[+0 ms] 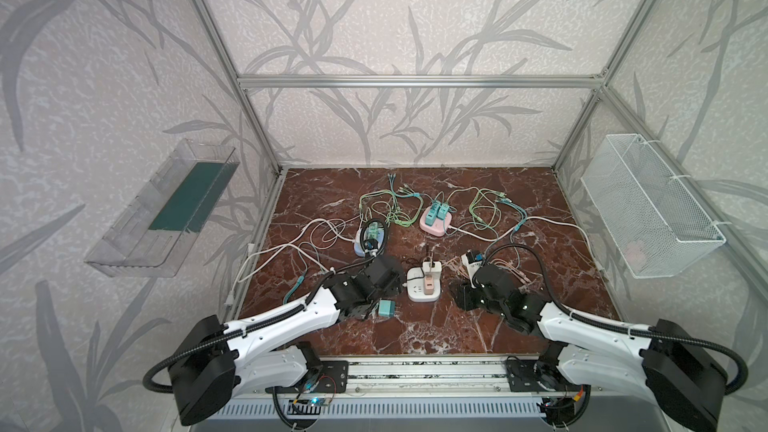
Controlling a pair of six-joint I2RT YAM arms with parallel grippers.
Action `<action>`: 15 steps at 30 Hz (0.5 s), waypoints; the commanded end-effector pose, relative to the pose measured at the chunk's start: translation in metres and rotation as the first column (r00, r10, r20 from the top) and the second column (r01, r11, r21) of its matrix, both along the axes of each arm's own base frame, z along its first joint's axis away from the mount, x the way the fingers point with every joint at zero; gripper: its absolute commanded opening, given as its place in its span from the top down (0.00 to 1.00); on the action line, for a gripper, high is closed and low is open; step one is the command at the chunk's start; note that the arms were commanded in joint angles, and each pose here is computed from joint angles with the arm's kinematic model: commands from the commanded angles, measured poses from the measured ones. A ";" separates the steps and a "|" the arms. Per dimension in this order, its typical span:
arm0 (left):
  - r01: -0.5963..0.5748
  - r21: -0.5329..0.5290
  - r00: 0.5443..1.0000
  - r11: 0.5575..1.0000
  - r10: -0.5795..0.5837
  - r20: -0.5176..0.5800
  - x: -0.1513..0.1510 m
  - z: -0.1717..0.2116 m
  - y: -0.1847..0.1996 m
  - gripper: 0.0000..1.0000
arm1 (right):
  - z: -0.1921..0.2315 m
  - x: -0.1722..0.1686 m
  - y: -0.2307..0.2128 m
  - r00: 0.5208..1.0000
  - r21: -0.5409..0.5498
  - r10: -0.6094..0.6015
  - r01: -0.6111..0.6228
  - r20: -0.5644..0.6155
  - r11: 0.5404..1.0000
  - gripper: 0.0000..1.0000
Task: Pull the plug off the socket
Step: 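Set the teal charger on the table and open the left gripper, then grasp the pink charger with the right gripper while the left gripper moves to the strip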
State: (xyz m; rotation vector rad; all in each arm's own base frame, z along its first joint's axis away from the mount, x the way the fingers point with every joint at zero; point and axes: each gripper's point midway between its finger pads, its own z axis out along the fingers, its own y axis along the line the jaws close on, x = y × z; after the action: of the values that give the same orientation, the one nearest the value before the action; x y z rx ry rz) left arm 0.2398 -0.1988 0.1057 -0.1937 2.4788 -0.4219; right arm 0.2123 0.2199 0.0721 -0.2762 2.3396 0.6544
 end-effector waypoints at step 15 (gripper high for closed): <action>0.172 -0.043 0.984 0.984 -0.174 -0.048 0.018 -0.013 -0.037 0.29 | 0.015 -0.032 0.031 0.986 -0.121 -0.037 0.057 0.160 0.991 0.40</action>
State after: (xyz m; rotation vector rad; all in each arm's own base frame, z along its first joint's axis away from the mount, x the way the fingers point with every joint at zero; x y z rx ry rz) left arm 0.2524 -0.2303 0.0837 -0.0258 2.5780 -0.5084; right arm 0.1722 0.2473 0.0781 -0.3887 2.2564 0.4826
